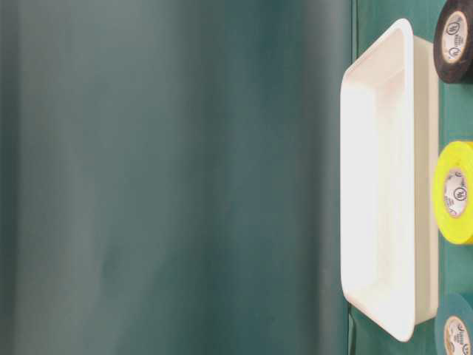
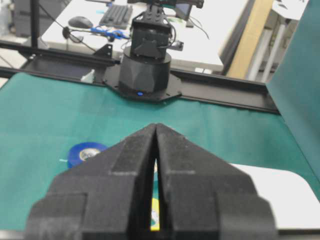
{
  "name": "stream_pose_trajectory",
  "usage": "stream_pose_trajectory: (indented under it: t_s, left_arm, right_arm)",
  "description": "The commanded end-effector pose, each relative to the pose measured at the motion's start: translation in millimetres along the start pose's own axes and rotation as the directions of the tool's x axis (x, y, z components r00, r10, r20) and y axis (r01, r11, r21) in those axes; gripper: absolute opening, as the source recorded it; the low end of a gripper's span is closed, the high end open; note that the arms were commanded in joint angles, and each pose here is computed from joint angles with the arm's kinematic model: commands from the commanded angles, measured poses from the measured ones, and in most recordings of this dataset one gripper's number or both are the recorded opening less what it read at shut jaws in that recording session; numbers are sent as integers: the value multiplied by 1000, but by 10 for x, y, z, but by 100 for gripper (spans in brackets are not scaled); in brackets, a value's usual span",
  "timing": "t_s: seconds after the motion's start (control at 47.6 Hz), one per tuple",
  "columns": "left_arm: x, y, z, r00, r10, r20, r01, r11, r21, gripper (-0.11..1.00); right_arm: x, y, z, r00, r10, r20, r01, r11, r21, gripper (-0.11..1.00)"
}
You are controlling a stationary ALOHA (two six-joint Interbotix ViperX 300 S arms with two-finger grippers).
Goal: Place the tape from the fixed location into the white case.
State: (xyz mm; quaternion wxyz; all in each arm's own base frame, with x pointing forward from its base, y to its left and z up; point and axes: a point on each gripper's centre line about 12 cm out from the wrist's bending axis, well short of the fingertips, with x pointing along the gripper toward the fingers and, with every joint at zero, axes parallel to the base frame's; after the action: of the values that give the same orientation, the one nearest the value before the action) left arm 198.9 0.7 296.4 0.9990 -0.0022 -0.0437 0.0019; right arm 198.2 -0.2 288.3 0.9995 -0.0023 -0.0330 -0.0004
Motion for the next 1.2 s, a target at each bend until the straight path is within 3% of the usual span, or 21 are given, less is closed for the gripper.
stream_pose_trajectory:
  t_s: [0.0,1.028,1.091,1.175]
  left_arm:
    - [28,-2,18,1000,-1,-18,1,1000,3,2]
    - [48,-2,-21,999,0,-44,0,1000,-6,2]
    - [60,-1,-22,999,0,-48,0,1000,-8,5]
    - [73,0,-13,999,1,-46,-2,1000,-13,19]
  right_arm:
    - [43,-4,138,999,-2,34,2,1000,3,0]
    - [67,-1,106,1000,0,-12,0,1000,0,0]
    - [67,-4,106,1000,-2,-12,2,1000,0,0]
    - [65,-1,109,1000,0,-11,0,1000,1,0]
